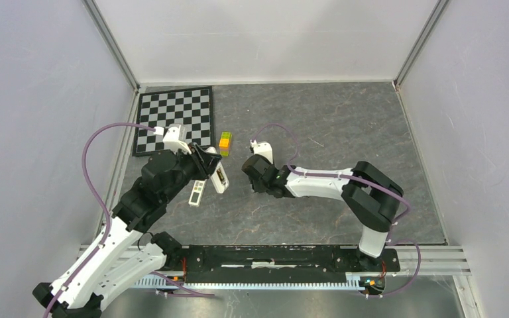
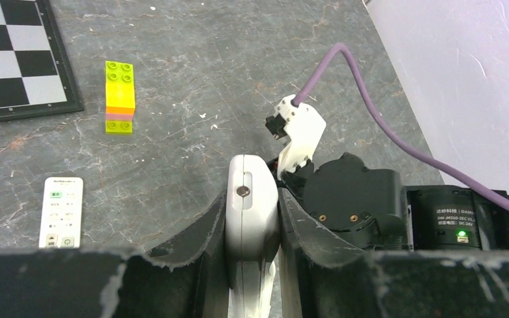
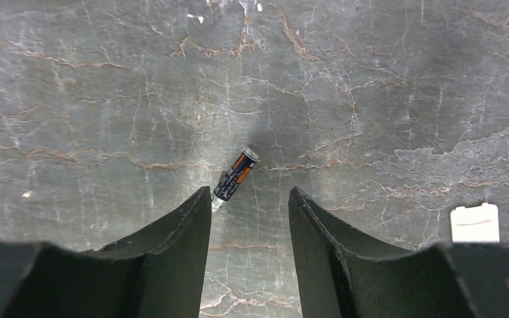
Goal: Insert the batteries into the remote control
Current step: Pick up the battery from the center of the board, then load the battery into the remote control.
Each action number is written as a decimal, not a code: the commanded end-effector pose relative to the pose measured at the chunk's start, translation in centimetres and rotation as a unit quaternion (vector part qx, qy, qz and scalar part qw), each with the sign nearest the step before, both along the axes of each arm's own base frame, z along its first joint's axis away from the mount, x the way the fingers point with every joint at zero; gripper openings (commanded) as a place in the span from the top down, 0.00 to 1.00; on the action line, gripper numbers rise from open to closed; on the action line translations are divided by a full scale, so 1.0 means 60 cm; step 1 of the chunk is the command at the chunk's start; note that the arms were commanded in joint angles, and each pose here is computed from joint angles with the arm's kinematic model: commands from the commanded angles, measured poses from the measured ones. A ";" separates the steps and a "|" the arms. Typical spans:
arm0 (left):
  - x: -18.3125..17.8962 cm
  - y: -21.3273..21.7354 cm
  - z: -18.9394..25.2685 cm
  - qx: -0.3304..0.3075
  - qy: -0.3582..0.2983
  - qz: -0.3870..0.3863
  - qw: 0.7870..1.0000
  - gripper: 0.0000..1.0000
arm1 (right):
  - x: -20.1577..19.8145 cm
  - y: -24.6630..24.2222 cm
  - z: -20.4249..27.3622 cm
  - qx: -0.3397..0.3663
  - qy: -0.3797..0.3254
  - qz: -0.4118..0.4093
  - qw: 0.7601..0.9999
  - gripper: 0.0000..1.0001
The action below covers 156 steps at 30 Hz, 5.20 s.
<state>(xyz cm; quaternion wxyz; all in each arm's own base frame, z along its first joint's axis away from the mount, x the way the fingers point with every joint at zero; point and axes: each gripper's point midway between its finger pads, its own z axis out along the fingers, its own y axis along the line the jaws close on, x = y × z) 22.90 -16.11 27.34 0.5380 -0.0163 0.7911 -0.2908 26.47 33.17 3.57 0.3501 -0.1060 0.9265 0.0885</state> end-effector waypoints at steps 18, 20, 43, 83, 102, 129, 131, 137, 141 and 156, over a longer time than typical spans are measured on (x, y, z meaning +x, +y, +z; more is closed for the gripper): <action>0.018 0.008 0.011 0.012 -0.023 0.019 0.999 0.98 | 0.003 -0.008 -0.024 -0.057 -0.018 0.005 0.998 0.73; 0.018 0.008 0.011 0.011 -0.022 0.019 1.000 0.98 | 0.002 -0.009 -0.027 -0.061 -0.017 0.010 0.998 0.73; 0.012 -0.027 0.007 -0.001 -0.019 -0.034 0.999 0.98 | -0.003 -0.030 0.010 0.000 -0.066 0.082 0.994 0.95; 0.013 -0.215 0.062 -0.244 -0.038 -0.253 0.935 0.98 | -0.138 -0.095 0.419 0.360 -0.249 0.212 0.874 0.92; 0.041 -0.239 -0.004 -0.313 0.060 -0.223 0.921 0.98 | -0.110 -0.074 0.347 0.267 -0.143 0.185 0.935 0.86; 0.039 -0.231 0.009 -0.360 0.091 -0.203 0.906 0.98 | -0.094 -0.073 0.358 0.272 -0.130 0.144 0.942 0.58; 0.039 -0.230 0.009 -0.364 0.097 -0.200 0.904 0.98 | -0.095 -0.073 0.371 0.288 -0.139 0.144 0.936 0.53; 0.040 -0.226 0.011 -0.380 0.111 -0.189 0.898 0.98 | -0.102 -0.079 0.422 0.347 -0.176 0.136 0.911 0.36; 0.040 -0.220 0.020 -0.397 0.111 -0.184 0.892 0.98 | -0.107 -0.090 0.455 0.390 -0.199 0.123 0.891 0.26; 0.039 -0.202 0.075 -0.513 0.137 -0.169 0.830 0.98 | -0.125 -0.097 0.466 0.519 -0.170 0.076 0.834 0.13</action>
